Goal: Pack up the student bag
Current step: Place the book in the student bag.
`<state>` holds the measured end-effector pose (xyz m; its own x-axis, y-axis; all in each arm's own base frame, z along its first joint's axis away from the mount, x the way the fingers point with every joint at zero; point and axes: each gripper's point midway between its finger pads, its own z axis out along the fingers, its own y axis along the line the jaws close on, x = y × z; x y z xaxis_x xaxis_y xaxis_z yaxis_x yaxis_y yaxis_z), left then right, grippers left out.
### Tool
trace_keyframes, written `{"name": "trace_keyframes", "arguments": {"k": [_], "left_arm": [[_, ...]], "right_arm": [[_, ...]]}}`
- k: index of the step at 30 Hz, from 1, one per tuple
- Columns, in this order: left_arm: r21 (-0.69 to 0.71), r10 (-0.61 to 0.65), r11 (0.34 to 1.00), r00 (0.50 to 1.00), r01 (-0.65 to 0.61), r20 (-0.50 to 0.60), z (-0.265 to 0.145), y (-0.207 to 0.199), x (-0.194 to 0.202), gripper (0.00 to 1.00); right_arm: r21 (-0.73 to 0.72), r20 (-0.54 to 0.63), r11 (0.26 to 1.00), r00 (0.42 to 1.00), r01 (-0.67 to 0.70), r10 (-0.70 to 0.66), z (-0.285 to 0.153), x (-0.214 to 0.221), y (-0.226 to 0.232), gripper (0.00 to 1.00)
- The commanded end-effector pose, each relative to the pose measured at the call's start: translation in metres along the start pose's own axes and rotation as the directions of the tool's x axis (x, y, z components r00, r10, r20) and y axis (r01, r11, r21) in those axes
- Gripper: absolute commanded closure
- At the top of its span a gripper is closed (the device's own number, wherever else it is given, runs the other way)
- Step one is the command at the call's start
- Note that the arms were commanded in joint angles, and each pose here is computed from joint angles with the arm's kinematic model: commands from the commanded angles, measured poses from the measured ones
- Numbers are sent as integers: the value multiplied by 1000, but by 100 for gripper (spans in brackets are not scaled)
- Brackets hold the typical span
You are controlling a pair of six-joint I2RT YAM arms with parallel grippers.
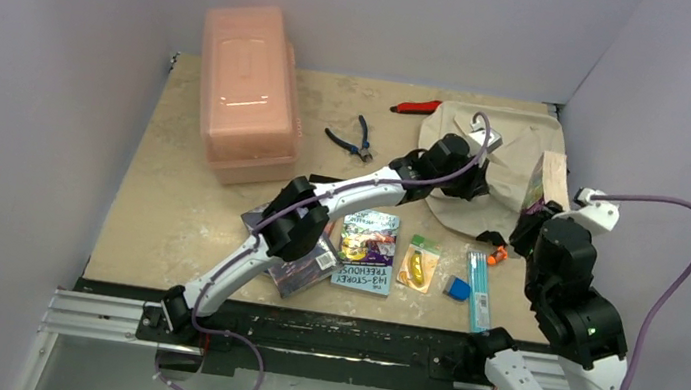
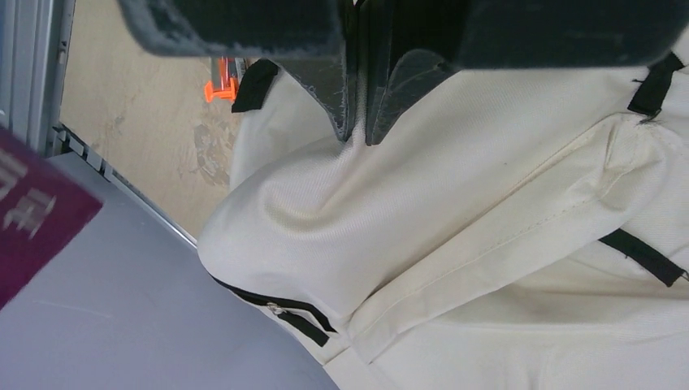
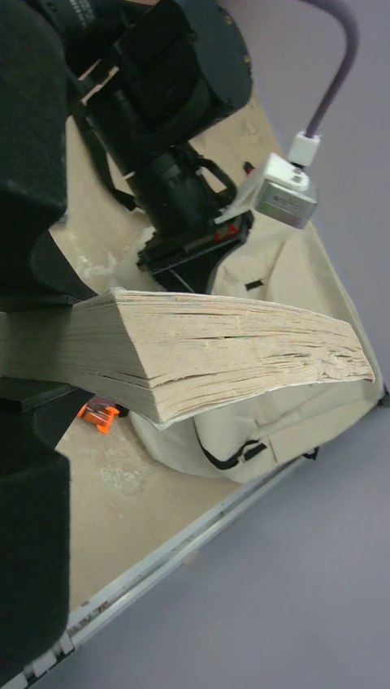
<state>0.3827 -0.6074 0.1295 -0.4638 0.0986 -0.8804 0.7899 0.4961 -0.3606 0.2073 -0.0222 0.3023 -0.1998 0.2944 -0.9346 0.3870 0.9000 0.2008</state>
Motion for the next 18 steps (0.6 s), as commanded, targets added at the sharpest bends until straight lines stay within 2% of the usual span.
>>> {"name": "trace_keyframes", "arguments": {"k": [1, 6, 10, 13, 18], "left_arm": [[-24, -57, 998, 985, 62, 162, -37, -9, -95, 100], [64, -228, 973, 953, 220, 197, -59, -16, -129, 100], [208, -393, 911, 905, 357, 164, -75, -28, -154, 100], [320, -466, 858, 872, 403, 151, -90, -40, -180, 100], [443, -494, 799, 864, 406, 99, -110, -62, -196, 100]], "right_arm": [[-135, -88, 985, 991, -109, 97, -13, 7, 26, 100], [-169, -234, 955, 951, -245, 203, -19, 37, 42, 100], [-172, -282, 910, 904, -378, 322, -21, 45, 53, 100], [-186, -312, 862, 860, -472, 404, -14, 50, 70, 100], [-215, -291, 722, 749, -657, 595, 5, 48, 90, 100]]}}
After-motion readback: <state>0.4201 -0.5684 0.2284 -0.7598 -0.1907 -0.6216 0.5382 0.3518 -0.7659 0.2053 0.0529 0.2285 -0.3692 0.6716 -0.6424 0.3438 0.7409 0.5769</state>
